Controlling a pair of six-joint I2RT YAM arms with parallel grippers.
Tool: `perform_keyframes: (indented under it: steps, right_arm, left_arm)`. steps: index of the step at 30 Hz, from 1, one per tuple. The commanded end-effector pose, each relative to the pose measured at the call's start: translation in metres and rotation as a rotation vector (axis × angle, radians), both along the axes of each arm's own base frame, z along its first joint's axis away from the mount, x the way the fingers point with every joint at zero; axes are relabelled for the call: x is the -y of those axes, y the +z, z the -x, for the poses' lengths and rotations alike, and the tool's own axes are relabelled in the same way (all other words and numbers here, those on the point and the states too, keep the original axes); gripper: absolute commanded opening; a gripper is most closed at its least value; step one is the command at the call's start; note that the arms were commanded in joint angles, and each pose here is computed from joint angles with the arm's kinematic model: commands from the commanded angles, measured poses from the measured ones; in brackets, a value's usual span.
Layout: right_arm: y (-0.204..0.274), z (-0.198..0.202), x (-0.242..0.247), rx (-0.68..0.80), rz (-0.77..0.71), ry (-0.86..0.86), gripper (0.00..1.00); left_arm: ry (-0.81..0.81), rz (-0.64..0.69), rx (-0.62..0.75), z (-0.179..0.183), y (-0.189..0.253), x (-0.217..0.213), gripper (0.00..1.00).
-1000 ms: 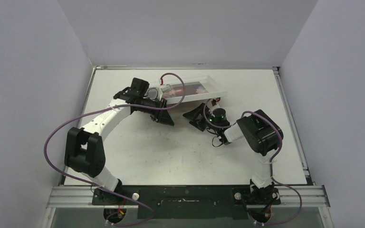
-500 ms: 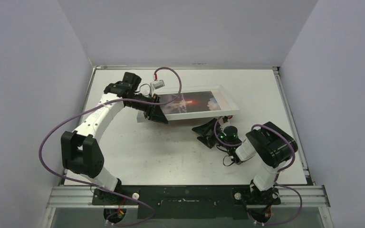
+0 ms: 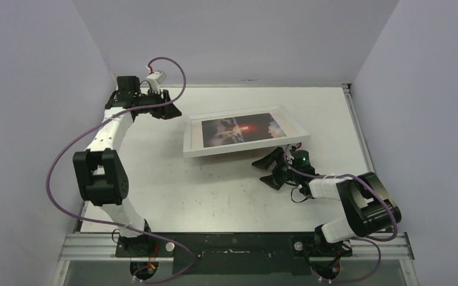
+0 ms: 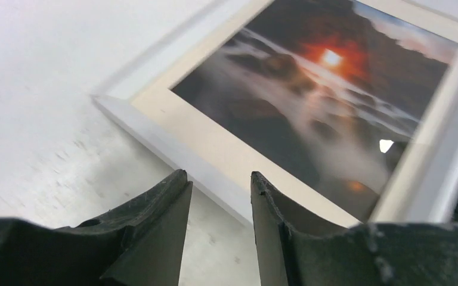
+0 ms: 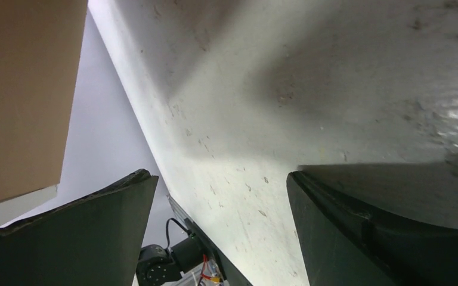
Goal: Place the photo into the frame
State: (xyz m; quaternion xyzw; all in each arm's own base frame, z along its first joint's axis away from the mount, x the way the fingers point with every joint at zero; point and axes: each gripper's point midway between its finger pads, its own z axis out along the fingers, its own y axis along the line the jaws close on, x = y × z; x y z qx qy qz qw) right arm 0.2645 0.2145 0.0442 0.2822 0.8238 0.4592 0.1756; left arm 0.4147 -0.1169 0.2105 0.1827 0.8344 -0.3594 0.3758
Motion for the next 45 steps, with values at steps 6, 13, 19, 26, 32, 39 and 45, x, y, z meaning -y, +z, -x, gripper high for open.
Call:
perform_keyframes:
  steps: [6,13,19,26,32,39,45]
  right_arm:
    - [-0.030,0.025,0.031,-0.174,0.151,0.005,0.96]
    - [-0.020,0.042,0.049,-0.308,0.189,0.011,0.90]
    - [-0.018,0.033,0.114,-0.393,0.447,-0.074,0.90]
    - [-0.006,-0.024,0.135,-0.340,0.490,-0.162,0.90]
    - [-0.007,-0.049,0.138,-0.299,0.516,-0.157,0.90]
    - [0.005,-0.071,0.150,-0.182,0.588,-0.204,0.90]
    - [0.003,-0.072,0.145,-0.153,0.590,-0.204,0.90]
  left_arm:
    - [-0.084,-0.174,0.044,-0.029,-0.089,0.039,0.39]
    - [-0.216,-0.178,0.015,0.007,-0.105,0.058,0.35]
    - [-0.248,-0.152,-0.074,0.043,-0.123,0.058,0.32]
    - [-0.340,-0.118,-0.151,0.094,-0.129,0.058,0.31]
    - [-0.317,-0.100,-0.088,0.077,-0.100,0.058,0.31]
    - [0.054,-0.185,0.079,-0.050,-0.076,0.017,0.39]
    - [0.229,-0.195,0.064,-0.141,-0.098,-0.003,0.44]
